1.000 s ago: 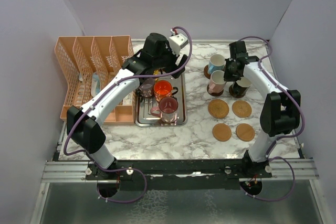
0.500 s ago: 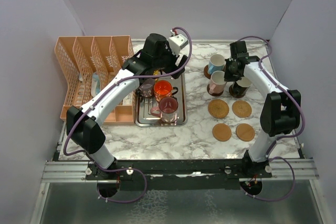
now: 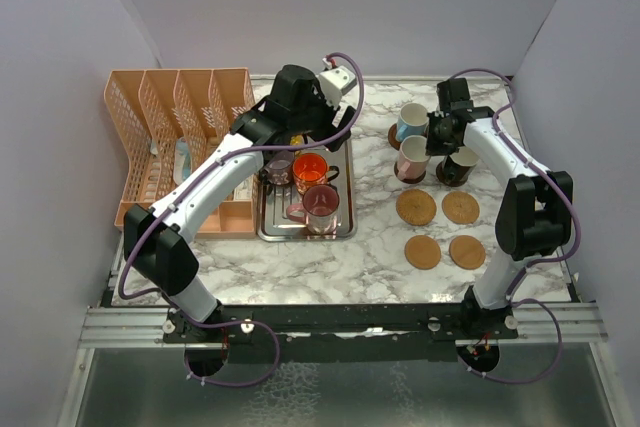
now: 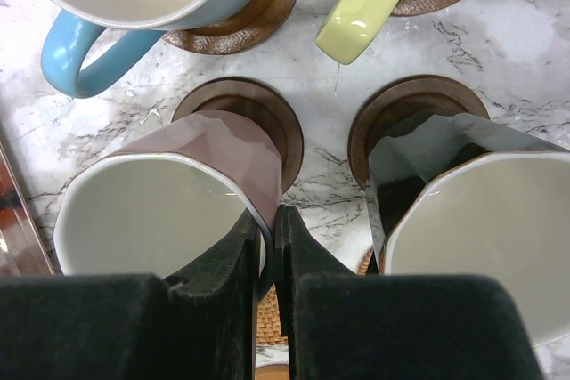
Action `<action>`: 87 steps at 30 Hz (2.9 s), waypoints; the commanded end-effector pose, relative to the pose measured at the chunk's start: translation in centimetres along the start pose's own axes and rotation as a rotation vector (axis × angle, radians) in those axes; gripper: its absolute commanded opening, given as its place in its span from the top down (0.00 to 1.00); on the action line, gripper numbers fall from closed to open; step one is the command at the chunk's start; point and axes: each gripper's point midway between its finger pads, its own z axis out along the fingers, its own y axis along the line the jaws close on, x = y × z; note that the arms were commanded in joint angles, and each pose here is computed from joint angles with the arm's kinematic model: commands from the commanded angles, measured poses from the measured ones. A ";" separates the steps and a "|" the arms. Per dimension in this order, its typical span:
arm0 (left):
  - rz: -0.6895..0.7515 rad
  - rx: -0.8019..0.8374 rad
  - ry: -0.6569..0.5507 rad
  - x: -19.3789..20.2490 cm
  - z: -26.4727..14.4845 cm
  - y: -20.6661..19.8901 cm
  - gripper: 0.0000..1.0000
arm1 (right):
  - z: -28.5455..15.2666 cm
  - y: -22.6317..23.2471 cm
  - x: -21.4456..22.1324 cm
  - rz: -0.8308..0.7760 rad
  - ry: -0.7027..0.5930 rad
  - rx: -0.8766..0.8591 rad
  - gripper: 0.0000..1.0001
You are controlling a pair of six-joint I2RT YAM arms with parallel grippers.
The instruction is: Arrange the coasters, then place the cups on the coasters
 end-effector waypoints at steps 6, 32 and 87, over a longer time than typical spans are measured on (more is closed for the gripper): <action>0.015 0.022 -0.056 -1.4 -1.3 -0.4 0.19 | -1.0 0.1 -2.8 -0.001 -0.079 -0.006 0.99; 0.014 0.034 -0.055 -1.2 -1.4 -0.4 0.19 | 0.2 0.6 -2.5 -0.057 -0.043 -0.036 0.99; 0.020 0.036 -0.038 -0.7 -0.8 -0.1 0.19 | -1.8 -0.2 -2.9 -0.031 -0.103 -0.003 0.83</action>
